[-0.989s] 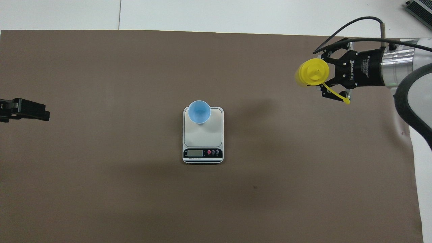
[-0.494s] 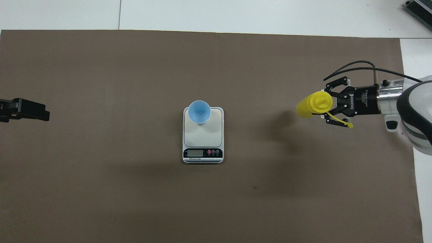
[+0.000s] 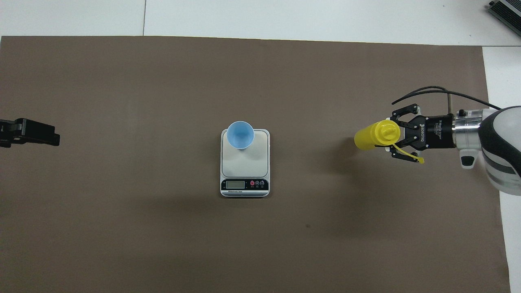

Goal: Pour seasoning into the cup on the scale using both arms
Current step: 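Lower the yellow bottle onto the table and open the right gripper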

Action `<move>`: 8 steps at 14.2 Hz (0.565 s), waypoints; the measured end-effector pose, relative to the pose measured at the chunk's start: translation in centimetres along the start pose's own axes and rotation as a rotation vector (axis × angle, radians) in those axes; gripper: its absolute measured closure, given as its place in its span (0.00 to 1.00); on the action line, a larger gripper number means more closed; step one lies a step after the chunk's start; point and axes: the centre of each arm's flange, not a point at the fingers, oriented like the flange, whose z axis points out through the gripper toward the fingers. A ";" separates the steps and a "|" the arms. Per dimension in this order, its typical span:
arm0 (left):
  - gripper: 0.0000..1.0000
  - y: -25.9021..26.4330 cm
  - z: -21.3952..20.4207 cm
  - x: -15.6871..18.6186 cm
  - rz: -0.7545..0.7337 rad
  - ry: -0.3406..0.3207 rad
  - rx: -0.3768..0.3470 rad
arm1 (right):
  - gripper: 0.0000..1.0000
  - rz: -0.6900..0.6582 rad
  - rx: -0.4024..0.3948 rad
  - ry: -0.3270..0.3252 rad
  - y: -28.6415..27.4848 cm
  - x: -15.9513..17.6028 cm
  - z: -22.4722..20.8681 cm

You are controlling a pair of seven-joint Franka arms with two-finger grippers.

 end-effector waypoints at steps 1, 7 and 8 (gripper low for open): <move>0.00 0.0 0.0 0.0 0.000 0.000 0.000 | 0.46 0.007 0.005 0.008 0.2 0.4 0.3; 0.00 0.0 0.0 0.0 0.000 0.000 0.000 | 0.32 0.050 0.023 0.028 0.7 1.3 0.8; 0.00 0.0 0.0 0.0 0.000 0.000 0.000 | 0.19 0.050 0.027 0.030 0.7 1.3 0.6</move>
